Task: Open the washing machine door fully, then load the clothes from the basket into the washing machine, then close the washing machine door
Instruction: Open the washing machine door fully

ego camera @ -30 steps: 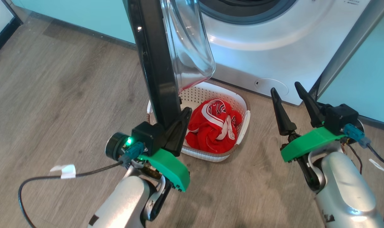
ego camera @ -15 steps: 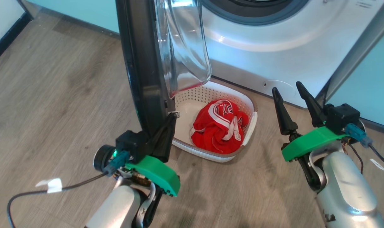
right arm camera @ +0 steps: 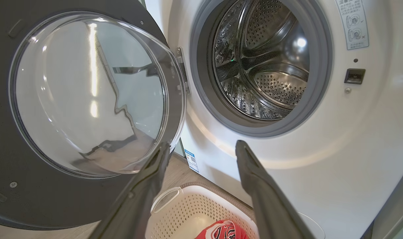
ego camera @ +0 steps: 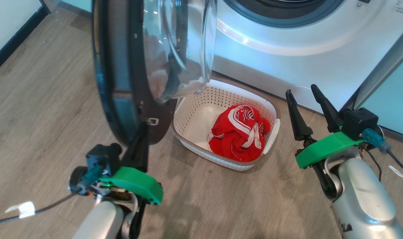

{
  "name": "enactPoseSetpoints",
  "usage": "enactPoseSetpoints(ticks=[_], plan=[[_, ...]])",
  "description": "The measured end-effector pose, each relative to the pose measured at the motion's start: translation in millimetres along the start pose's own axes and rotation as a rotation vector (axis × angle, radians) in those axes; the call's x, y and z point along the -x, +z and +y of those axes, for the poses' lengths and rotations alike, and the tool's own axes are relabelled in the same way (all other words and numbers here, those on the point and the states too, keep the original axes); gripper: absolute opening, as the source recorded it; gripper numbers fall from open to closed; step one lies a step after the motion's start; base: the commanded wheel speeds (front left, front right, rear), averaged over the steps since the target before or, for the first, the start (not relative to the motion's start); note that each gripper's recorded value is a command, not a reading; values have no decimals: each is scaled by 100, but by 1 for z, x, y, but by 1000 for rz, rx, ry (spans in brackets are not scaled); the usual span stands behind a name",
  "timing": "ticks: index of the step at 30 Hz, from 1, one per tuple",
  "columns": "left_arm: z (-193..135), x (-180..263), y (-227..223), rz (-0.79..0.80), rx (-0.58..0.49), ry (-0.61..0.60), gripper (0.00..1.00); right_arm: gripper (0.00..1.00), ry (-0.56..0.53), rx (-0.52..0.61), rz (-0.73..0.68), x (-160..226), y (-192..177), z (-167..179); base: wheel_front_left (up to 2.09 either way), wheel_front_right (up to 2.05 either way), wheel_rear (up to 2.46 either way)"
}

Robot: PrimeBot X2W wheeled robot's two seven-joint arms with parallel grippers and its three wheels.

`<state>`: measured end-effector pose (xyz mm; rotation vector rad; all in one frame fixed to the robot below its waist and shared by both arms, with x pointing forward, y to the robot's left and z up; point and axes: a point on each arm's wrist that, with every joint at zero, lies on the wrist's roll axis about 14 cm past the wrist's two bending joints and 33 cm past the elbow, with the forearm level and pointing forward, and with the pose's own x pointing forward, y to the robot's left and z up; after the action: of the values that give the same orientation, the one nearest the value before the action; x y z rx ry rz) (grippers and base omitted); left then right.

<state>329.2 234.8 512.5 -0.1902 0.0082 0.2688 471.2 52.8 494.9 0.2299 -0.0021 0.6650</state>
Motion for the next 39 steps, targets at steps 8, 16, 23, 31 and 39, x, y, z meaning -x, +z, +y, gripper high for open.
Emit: enactPoseSetpoints(ticks=[8, 16, 23, 31, 39], plan=[[35, 0, 6, -13, -24, 103, 0, 100, 2, -4, 4, -1, -2, -1, 0, 0, 0], [71, -3, 6, -14, -10, 209, 0, 100, -4, 4, -4, -4, 0, -9, 0, 0, 0], [104, -7, -1, 5, -8, 306, 0, 100, -9, 0, -6, -9, -4, -18, 0, 0, 0], [145, -18, 5, -28, 8, 420, 0, 100, -16, 15, -5, -13, -4, -30, 0, 0, 0], [180, -29, 19, -65, -1, 486, 0, 100, -8, 24, 1, -19, -4, -33, 0, 0, 0]])
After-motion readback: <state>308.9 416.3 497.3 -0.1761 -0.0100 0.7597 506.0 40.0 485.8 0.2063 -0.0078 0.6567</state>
